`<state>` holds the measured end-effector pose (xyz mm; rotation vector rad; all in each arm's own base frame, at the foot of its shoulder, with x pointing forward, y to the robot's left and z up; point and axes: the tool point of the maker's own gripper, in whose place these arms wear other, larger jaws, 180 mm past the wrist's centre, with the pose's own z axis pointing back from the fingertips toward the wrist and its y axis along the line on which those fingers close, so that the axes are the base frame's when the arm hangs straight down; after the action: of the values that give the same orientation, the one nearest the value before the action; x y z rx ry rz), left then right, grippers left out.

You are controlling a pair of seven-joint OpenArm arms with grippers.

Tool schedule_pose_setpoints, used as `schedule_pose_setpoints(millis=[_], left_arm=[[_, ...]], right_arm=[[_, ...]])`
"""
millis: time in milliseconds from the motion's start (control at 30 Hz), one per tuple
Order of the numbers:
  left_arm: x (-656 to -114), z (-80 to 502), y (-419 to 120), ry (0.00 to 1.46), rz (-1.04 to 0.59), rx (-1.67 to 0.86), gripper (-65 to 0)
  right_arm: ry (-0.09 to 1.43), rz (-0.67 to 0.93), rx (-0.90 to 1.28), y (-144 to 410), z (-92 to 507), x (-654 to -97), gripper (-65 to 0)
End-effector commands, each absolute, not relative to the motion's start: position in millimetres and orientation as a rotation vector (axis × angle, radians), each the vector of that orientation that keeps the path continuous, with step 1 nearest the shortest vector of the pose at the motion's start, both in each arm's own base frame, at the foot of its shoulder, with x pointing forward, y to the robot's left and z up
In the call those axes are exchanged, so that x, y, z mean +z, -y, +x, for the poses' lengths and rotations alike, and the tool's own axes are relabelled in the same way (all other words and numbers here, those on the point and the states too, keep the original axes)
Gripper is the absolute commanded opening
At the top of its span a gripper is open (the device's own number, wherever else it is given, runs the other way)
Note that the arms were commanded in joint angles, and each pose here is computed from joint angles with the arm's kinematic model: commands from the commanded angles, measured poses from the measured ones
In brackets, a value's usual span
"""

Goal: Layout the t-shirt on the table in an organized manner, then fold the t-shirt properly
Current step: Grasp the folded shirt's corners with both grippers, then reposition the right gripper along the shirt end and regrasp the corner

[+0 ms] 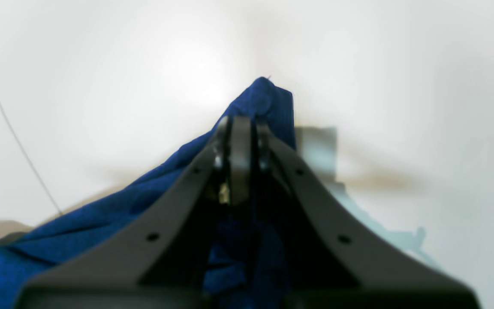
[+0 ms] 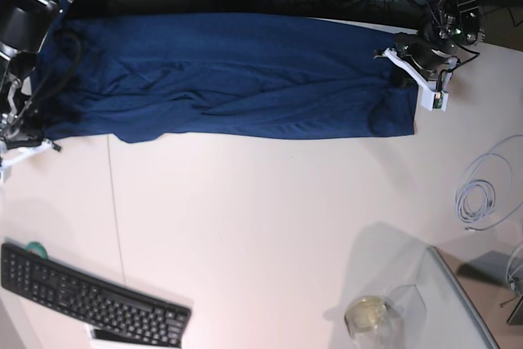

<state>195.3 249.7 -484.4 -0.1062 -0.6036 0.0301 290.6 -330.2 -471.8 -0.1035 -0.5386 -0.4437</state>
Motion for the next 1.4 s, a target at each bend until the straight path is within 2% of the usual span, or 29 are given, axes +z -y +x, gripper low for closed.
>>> schedule_pose_setpoints(millis=[0, 33, 100, 167, 267, 333, 400, 467, 600, 700, 1033, 1267, 1300, 1333, 1367], left_arm=[[-482, 195, -256, 0.599, -0.087, 0.019, -65.0], [-482, 196, -256, 0.601, -0.087, 0.018, -65.0], [-481, 197, -256, 0.605, -0.087, 0.018, -65.0], [-477, 201, -255, 0.616, -0.085, 0.013, -65.0], [-474, 204, -255, 0.627, -0.085, 0.01, -65.0], [-470, 208, -254, 0.639, -0.083, 0.003, -65.0], [-463, 213, -253, 0.658, -0.08, -0.006, -65.0], [-455, 218, -252, 0.682, -0.077, -0.018, -65.0], [-438, 227, -249, 0.731, -0.068, -0.045, -65.0], [-426, 226, -261, 0.754, -0.036, -0.025, -65.0], [-405, 210, -319, 0.773, 0.086, 0.103, -65.0], [-407, 205, -326, 0.762, 0.095, 0.119, -65.0], [-409, 205, -325, 0.758, 0.091, 0.12, -65.0], [-410, 206, -325, 0.757, 0.09, 0.123, -65.0], [-411, 206, -326, 0.755, 0.088, 0.126, -65.0]], right_arm=[[0.592, -0.137, -0.462, 345, 302, -456, -63.3], [0.584, -0.138, -0.467, 345, 301, -457, -63.2], [0.542, -0.127, -0.469, 342, 295, -460, -58.1], [0.521, -0.121, -0.469, 340, 294, -460, -47.7], [0.571, -0.14, -0.456, 343, 300, -442, -32.4], [0.623, -0.156, -0.431, 337, 300, -427, -26.7], [0.686, -0.179, -0.381, 330, 300, -406, -26.6], [0.728, -0.134, -0.163, 284, 308, -393, -26.4], [0.687, -0.026, 0.18, 202, 299, -394, -26.6], [0.643, 0.045, 0.292, 161, 298, -408, -26.6], [0.544, 0.095, 0.3, 150, 309, -441, -26.4], [0.5, 0.127, 0.287, 142, 304, -456, -26.9], [0.5, 0.131, 0.282, 140, 303, -456, -27.6], [0.498, 0.134, 0.284, 139, 303, -457, -31.1], [0.496, 0.136, 0.283, 137, 302, -457, -37.5]])
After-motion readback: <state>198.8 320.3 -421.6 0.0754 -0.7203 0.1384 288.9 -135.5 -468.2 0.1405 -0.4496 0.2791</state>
